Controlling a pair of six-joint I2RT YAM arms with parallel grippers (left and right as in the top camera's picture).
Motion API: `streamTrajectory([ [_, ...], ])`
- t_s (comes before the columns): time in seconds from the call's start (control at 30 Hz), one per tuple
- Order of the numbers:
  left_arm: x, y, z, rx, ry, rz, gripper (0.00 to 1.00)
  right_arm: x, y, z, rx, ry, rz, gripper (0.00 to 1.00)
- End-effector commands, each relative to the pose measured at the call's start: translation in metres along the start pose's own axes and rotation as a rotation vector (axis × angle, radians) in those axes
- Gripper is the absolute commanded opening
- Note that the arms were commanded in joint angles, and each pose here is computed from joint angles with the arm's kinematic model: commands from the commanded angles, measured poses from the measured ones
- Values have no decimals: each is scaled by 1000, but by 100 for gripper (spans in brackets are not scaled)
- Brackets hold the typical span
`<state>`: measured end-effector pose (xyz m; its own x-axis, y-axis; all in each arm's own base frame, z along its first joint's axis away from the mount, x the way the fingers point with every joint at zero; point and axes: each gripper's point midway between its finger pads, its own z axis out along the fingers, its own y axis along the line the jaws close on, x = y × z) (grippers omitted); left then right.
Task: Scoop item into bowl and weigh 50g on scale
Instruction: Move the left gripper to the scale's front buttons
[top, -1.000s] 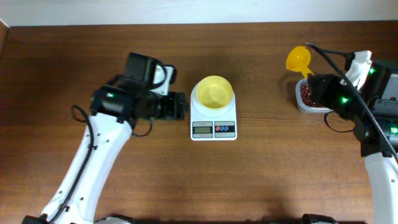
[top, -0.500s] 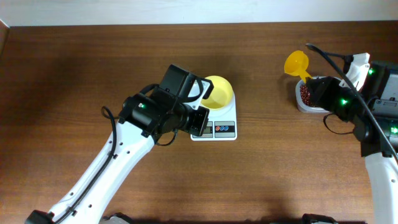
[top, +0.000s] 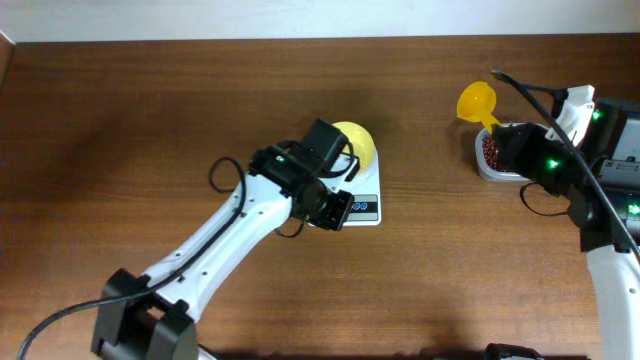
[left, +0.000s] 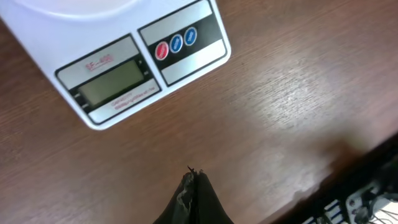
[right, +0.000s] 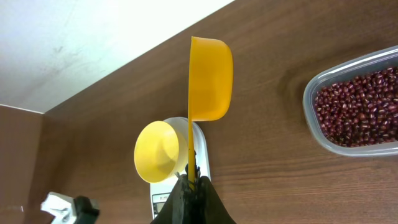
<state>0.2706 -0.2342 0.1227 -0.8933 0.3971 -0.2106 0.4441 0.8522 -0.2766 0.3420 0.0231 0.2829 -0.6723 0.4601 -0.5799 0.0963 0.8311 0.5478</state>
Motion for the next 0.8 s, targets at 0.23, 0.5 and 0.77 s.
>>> streamTrajectory([
  [0.23, -52, 20, -58, -117, -283, 6, 0, 2, 1, -5, 2, 18, 0, 4],
  [0.5, -70, 49, -125, -246, -512, -43, 0, 2, 1, -5, 1, 18, 4, 4],
  [0.77, -71, 53, -127, -270, -519, -49, 0, -2, 2, -4, -4, 4, 5, 4],
])
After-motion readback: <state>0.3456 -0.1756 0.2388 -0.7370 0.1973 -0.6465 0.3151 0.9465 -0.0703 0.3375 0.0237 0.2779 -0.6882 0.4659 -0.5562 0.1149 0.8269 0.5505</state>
